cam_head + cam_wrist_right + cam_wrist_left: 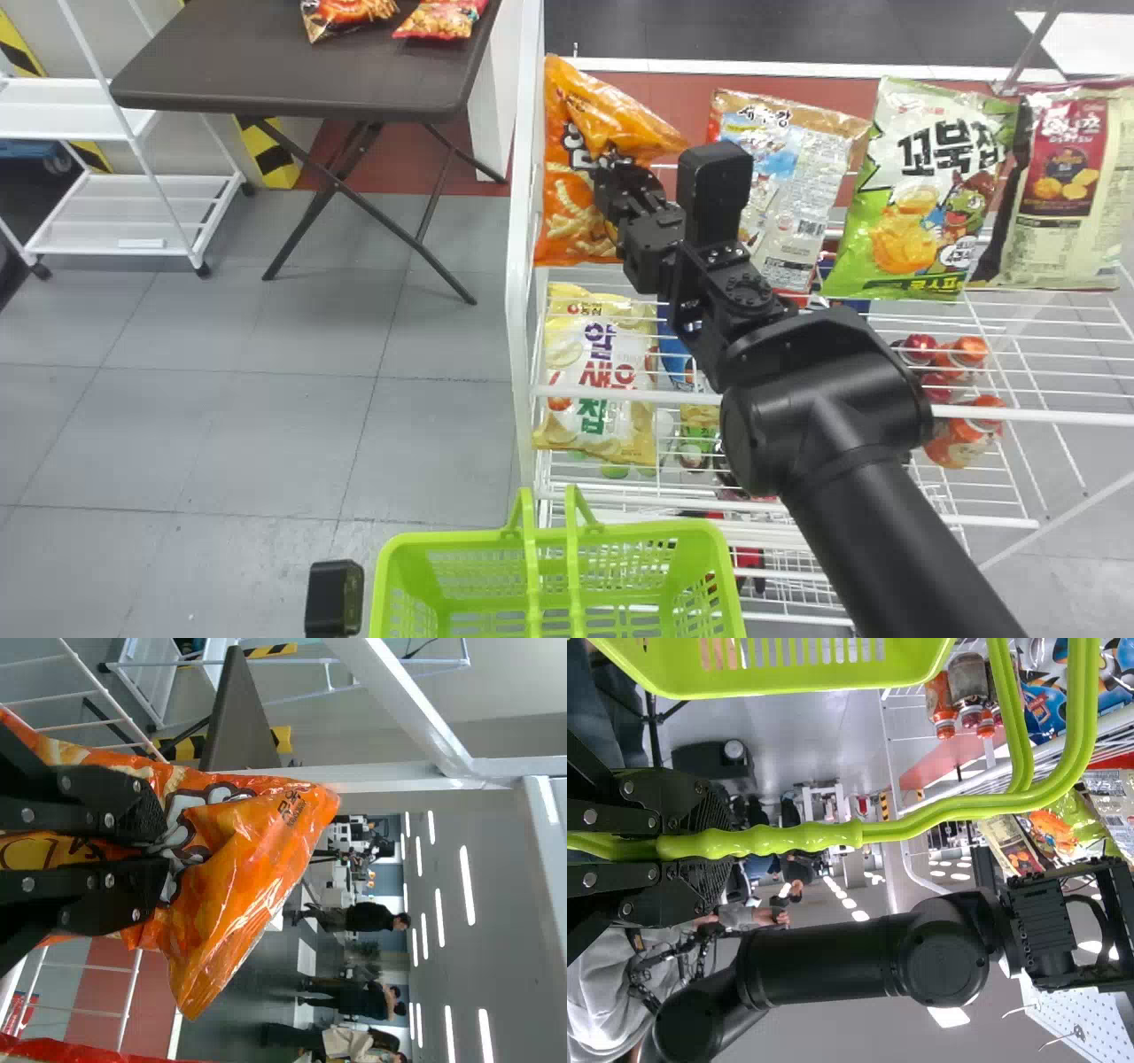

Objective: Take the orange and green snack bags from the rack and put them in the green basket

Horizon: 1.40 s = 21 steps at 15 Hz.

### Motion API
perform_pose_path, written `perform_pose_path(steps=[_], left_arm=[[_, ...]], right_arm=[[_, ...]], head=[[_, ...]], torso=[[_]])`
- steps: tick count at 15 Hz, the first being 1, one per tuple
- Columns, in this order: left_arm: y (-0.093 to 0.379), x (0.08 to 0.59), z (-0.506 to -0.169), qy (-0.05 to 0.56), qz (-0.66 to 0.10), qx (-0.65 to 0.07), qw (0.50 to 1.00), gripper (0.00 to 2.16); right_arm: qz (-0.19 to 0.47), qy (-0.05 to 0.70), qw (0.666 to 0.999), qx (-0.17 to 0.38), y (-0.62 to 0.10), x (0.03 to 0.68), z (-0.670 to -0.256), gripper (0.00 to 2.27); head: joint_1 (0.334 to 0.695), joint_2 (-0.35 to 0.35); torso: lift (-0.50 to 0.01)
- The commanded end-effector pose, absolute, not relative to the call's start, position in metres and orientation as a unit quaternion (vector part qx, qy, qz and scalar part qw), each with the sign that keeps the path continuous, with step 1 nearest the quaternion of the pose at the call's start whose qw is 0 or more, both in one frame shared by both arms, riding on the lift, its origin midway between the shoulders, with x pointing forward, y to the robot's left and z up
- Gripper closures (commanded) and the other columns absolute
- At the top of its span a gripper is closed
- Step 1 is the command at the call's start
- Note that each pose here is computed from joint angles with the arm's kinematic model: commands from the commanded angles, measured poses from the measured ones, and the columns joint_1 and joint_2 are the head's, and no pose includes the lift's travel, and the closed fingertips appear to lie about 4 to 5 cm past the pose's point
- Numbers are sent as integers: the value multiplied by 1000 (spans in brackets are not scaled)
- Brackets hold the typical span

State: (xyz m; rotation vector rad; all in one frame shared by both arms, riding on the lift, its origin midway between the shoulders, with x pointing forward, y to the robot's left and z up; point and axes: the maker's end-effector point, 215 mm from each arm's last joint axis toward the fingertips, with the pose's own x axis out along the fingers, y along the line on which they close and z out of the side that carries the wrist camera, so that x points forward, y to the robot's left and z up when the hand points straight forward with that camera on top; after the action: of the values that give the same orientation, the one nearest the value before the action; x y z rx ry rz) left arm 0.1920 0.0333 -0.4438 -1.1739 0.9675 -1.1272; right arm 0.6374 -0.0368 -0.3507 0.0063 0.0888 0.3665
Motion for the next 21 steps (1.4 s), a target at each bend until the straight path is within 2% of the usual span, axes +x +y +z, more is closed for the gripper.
perform_pose_path(steps=[1,5,9,14,16,21], left_arm=[[32,192,-444,416,-484,-502,584,2148],[31,192,-445,417,-483,-501,585,2148],[28,191,-445,417,-485,-498,585,2148],[22,191,-444,419,-489,-494,584,2148],[21,191,-445,421,-488,-493,585,2148],[21,194,-445,419,-488,-490,589,2148]], right_arm=[[177,32,984,14,-41,630,-340,2246],[166,14,985,43,-45,607,-318,2246],[153,13,985,77,-83,573,-301,2246],[131,18,988,75,-133,534,-287,2246],[132,47,987,81,-147,517,-292,2246],[145,182,970,75,-174,444,-325,2246]], head=[[695,-4],[695,-16],[695,-35],[695,-131],[695,-159],[695,-231]], torso=[[0],[0],[0],[0],[0],[0]])
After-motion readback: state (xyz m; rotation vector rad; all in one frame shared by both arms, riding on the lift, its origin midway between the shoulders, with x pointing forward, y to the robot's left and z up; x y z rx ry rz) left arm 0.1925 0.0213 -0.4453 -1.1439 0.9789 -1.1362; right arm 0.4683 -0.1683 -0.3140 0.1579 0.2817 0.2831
